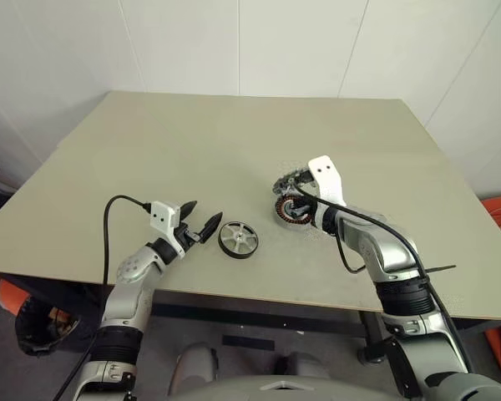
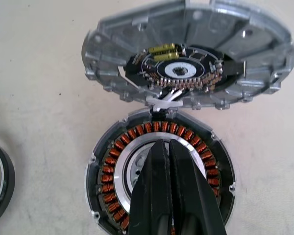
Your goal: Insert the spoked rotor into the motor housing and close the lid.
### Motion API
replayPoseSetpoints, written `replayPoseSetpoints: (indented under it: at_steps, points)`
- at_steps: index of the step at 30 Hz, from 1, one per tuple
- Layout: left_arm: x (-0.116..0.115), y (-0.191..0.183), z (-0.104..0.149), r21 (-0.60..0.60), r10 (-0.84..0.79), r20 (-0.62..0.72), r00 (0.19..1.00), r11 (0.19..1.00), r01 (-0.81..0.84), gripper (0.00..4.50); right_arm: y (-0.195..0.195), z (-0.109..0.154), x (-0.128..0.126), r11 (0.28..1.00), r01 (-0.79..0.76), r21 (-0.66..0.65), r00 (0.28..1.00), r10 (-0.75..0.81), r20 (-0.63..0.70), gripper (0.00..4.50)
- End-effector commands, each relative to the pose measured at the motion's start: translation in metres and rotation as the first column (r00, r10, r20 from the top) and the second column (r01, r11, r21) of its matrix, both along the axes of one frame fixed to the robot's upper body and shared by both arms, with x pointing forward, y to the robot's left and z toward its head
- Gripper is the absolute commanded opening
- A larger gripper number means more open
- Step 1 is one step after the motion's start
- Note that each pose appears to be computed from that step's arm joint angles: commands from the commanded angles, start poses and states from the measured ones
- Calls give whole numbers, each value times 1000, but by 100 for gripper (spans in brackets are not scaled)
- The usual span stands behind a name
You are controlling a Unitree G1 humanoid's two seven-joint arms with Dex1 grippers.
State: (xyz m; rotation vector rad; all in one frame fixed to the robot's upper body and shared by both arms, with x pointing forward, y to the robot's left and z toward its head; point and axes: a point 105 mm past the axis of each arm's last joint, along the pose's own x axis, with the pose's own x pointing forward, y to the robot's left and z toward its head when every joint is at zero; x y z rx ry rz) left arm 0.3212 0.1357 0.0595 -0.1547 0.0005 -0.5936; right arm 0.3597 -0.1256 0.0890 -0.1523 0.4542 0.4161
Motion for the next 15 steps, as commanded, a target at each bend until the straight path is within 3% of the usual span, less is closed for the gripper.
replayPoseSetpoints:
  at_steps: [1,15]
  points:
    - [1,4,9,-2,5,40,999,1000,-5,450,3,15,9,1000,6,3,999,-6,49,3]
    - [1,4,9,-5,12,41,999,1000,-12,450,10,7,14,999,-21,-35,1000,20,-3,3]
